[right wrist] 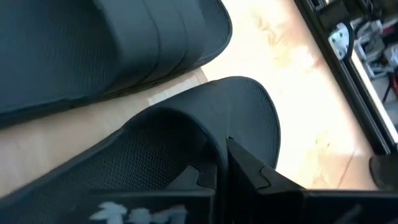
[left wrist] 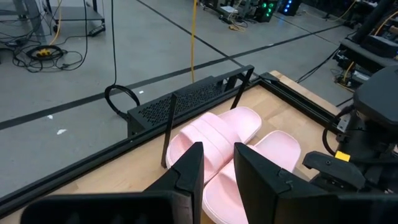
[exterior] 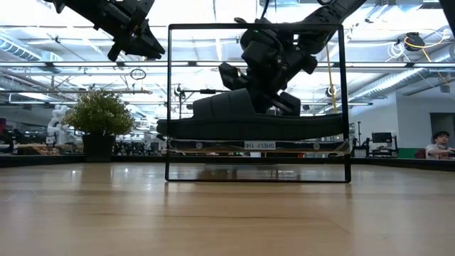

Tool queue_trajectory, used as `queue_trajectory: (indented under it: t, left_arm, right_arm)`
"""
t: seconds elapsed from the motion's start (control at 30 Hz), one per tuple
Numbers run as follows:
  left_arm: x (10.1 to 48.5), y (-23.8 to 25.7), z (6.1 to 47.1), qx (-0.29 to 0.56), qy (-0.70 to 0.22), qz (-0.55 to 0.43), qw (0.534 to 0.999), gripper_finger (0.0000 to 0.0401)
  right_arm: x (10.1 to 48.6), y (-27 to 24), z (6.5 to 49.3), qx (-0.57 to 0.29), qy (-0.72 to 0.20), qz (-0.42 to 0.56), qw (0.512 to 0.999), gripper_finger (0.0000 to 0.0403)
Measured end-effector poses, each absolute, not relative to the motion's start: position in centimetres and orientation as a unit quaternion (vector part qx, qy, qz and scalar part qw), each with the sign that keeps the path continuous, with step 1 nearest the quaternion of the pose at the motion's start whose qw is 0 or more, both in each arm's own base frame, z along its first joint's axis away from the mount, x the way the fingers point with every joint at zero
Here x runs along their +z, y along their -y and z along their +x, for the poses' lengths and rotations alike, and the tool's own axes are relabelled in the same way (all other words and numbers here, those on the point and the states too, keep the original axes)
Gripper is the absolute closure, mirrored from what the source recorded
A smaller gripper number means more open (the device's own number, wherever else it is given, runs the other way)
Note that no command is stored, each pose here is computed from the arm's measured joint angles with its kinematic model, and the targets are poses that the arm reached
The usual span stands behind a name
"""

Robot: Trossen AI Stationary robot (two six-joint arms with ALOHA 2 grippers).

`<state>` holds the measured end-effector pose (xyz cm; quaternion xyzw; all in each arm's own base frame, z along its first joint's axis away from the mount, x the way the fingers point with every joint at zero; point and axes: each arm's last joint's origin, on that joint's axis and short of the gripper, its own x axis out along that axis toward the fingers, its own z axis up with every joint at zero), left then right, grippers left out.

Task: Pick and place slides into the shelf
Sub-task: Put the black slipper on the shelf

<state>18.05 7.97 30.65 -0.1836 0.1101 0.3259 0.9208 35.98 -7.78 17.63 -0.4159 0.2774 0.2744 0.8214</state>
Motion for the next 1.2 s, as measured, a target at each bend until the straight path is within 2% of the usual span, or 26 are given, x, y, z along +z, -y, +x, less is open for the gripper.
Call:
queue_trajectory:
  t: [0.23,0.7,1.2]
  left_arm:
    - [30.7,-8.0,18.1,0.326,-0.11,-0.185,0.921,0.0318]
    - [30.7,-8.0,18.1,0.325,-0.111,-0.182,0.921,0.0318]
    - [30.7,-8.0,18.1,0.323,-0.112,-0.181,0.922,0.0318]
  right_arm:
    - [17.6,7.3,36.1,0.268,-0.286,-0.414,0.821,0.0391]
    - [17.7,6.4,36.2,0.243,-0.313,-0.44,0.806,0.0284]
    - [17.7,5.2,36.2,0.19,-0.373,-0.485,0.768,0.0248]
